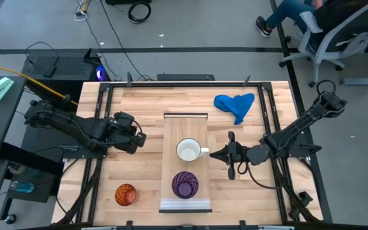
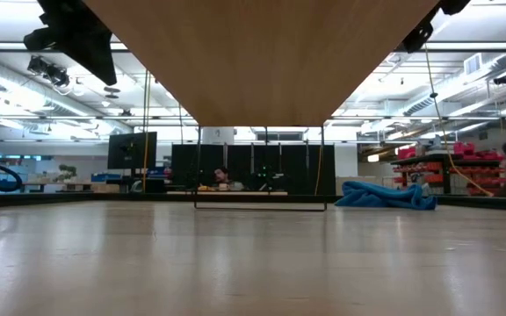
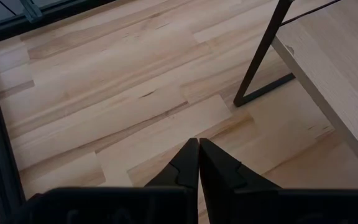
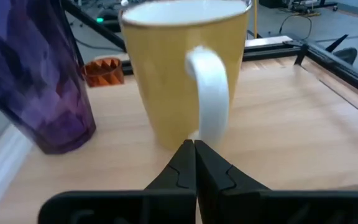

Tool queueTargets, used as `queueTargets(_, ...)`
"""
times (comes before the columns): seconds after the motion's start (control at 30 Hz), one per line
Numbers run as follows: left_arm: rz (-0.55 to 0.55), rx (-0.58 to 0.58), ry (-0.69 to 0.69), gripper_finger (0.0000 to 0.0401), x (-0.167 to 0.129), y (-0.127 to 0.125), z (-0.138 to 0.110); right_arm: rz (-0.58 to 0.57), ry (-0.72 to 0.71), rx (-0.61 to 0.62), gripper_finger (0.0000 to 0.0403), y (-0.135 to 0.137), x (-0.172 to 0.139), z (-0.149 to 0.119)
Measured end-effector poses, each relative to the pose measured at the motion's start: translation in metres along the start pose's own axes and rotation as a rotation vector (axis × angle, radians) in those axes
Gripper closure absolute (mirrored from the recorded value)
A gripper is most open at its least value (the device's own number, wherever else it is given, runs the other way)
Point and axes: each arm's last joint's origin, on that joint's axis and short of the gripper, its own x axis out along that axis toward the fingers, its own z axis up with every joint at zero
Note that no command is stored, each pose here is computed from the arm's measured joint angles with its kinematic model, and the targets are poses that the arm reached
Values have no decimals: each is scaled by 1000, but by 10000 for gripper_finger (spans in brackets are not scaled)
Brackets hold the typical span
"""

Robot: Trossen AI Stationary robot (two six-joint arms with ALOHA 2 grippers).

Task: Stack small to large cups/mugs on shelf
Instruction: Put the yellow cup on the shelf, then put the orange cup on the shelf

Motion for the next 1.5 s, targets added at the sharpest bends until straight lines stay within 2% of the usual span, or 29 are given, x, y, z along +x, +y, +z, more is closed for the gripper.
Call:
queueTargets(0.3, -1, 6, 37, 372, 0, 1, -1, -8, 57, 8, 400, -4, -5, -3)
queueTargets(0.43, -35, 15, 160, 378, -2, -1, -6, -17, 87, 41, 396, -11, -16, -1)
queueTargets(0.6, -133, 90, 380, 386, -11, -6, -21, -49, 153, 81, 393, -23, -33, -2)
queueTargets(0.7, -125, 89, 444, 387, -19, -4, -32, -80, 212, 89, 393, -31, -42, -6)
queueTargets(0.9, -36, 3, 495, 378, -36, 6, -53, -185, 299, 69, 394, -46, -58, -15)
queueTargets(1.07, -38, -33, 517, 380, -49, 9, -67, -263, 297, 91, 394, -55, -68, -16)
queueTargets(1.27, -100, -96, 631, 388, -69, 9, -90, -259, 301, 118, 390, -58, -77, -37)
queueTargets(1.5, -99, -234, 714, 379, -89, 17, -111, -253, 316, 152, 391, -57, -81, -58)
